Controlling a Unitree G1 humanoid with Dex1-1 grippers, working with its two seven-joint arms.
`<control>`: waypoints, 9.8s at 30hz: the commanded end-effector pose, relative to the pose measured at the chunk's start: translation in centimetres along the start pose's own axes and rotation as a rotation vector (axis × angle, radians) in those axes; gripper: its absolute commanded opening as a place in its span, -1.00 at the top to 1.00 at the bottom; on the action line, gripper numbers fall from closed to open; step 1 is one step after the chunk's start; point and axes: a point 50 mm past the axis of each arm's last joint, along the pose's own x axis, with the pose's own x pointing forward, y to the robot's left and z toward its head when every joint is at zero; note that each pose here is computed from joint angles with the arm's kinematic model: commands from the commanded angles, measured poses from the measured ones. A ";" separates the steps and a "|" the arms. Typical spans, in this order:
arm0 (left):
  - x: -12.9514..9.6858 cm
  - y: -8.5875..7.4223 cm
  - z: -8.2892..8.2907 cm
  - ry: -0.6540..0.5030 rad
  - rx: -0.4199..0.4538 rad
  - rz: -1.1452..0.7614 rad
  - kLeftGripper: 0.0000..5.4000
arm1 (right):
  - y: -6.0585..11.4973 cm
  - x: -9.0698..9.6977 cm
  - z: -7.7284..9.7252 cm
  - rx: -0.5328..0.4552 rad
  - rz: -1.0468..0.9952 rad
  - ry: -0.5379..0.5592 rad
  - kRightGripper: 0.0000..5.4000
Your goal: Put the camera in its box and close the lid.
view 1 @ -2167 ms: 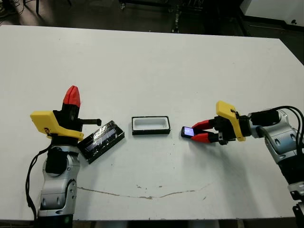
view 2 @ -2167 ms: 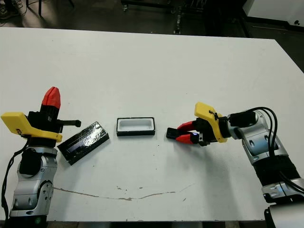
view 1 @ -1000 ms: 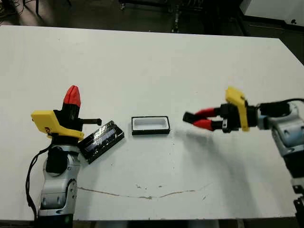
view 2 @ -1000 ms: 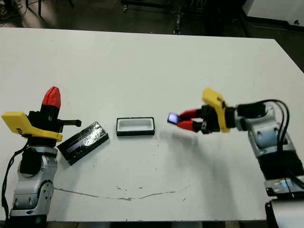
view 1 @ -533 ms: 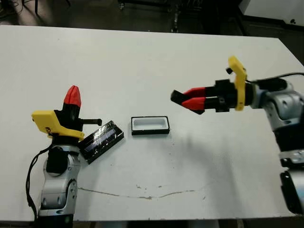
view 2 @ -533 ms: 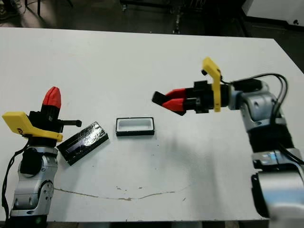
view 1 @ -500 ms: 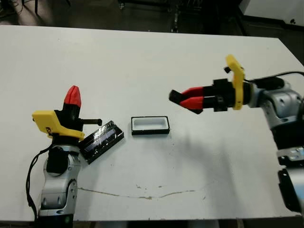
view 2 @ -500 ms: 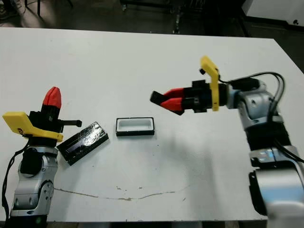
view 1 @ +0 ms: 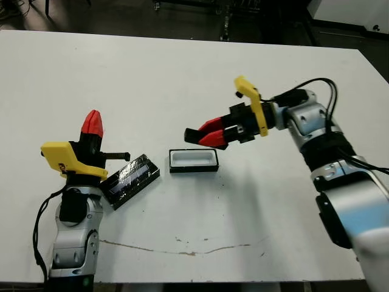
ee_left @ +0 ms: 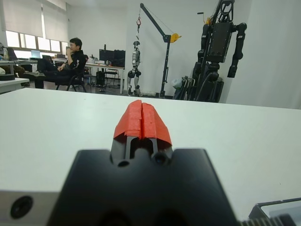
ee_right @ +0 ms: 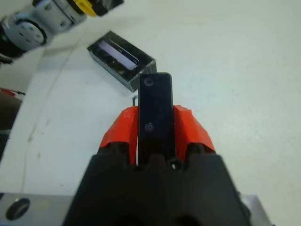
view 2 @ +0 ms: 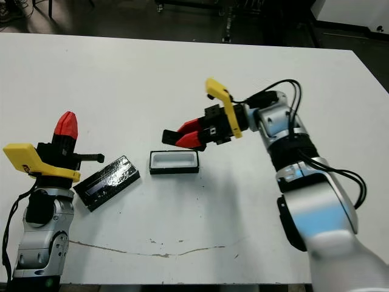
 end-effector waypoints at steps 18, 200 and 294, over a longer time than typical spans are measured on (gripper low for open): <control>-0.3 0.1 -0.3 0.022 0.006 0.009 1.00 | -0.1 2.4 -0.3 -0.050 -0.028 0.046 0.37; -0.5 0.3 -0.2 0.022 0.008 0.008 1.00 | 2.8 0.2 -1.6 -0.081 -0.496 -0.117 0.99; -0.2 1.2 3.2 1.074 0.174 -0.885 -1.00 | 5.0 -8.0 -5.1 0.091 -0.890 -0.267 1.00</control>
